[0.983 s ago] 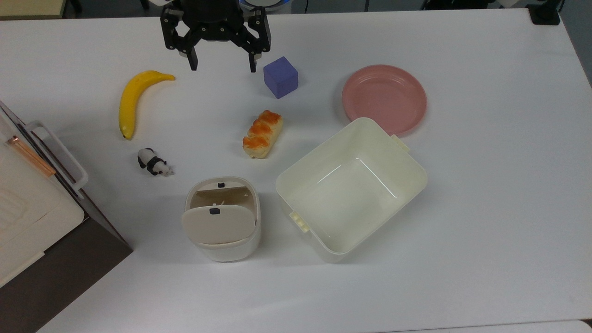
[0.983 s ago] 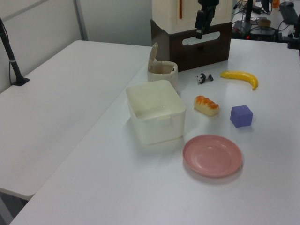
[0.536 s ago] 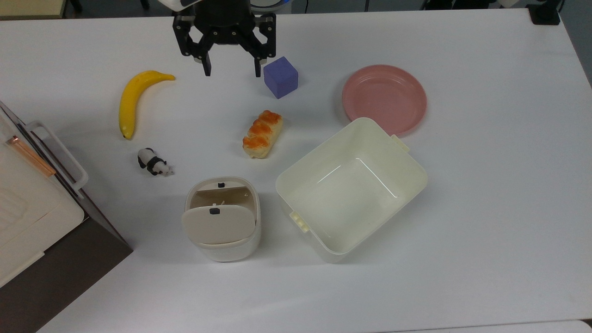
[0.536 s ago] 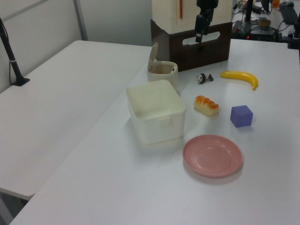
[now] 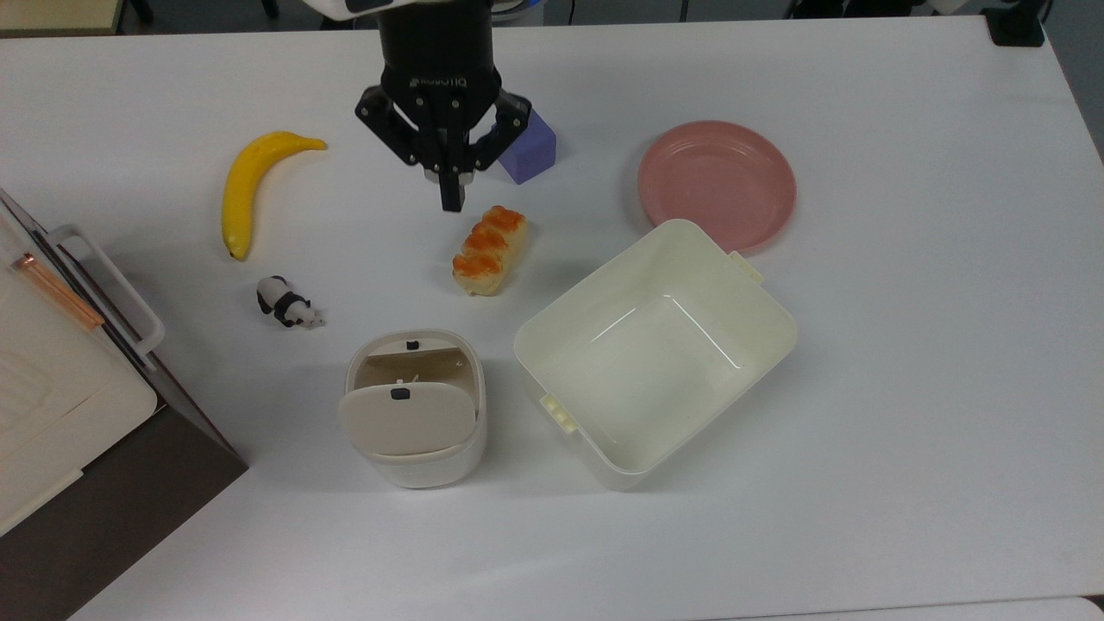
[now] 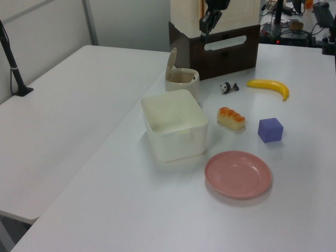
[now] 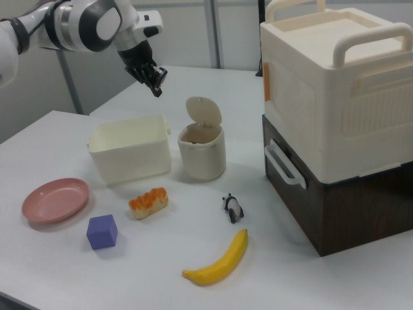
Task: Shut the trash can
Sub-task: 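Move the gripper down toward the raised lid of the cream trash can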
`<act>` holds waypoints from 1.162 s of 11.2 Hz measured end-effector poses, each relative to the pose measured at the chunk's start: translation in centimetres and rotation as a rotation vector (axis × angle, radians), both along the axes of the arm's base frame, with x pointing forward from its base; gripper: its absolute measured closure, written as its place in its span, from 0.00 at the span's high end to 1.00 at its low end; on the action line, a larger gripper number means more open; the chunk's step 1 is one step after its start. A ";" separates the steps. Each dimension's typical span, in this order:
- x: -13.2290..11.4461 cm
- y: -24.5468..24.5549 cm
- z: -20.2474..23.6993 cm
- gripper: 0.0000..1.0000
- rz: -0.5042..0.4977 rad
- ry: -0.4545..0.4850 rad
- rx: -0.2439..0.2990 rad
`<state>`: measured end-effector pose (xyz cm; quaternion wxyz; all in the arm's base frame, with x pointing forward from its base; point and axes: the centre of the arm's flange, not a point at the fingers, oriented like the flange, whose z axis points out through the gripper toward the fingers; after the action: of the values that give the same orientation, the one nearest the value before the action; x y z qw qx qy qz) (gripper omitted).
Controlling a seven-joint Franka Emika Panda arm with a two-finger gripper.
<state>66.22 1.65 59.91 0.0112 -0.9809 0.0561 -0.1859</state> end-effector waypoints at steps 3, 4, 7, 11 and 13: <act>1.1 0.0 -0.1 0.01 -0.036 -0.078 0.020; 1.7 0.0 0.3 0.01 -0.067 -0.137 0.038; 3.3 -0.2 0.2 0.01 -0.142 -0.255 0.059; 7.1 -1.3 -3.4 0.01 -0.243 -0.390 0.073; 8.9 -2.7 -5.1 0.01 -0.279 -0.430 0.068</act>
<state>75.07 -1.04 54.86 0.0301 -0.9007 0.1934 -0.3879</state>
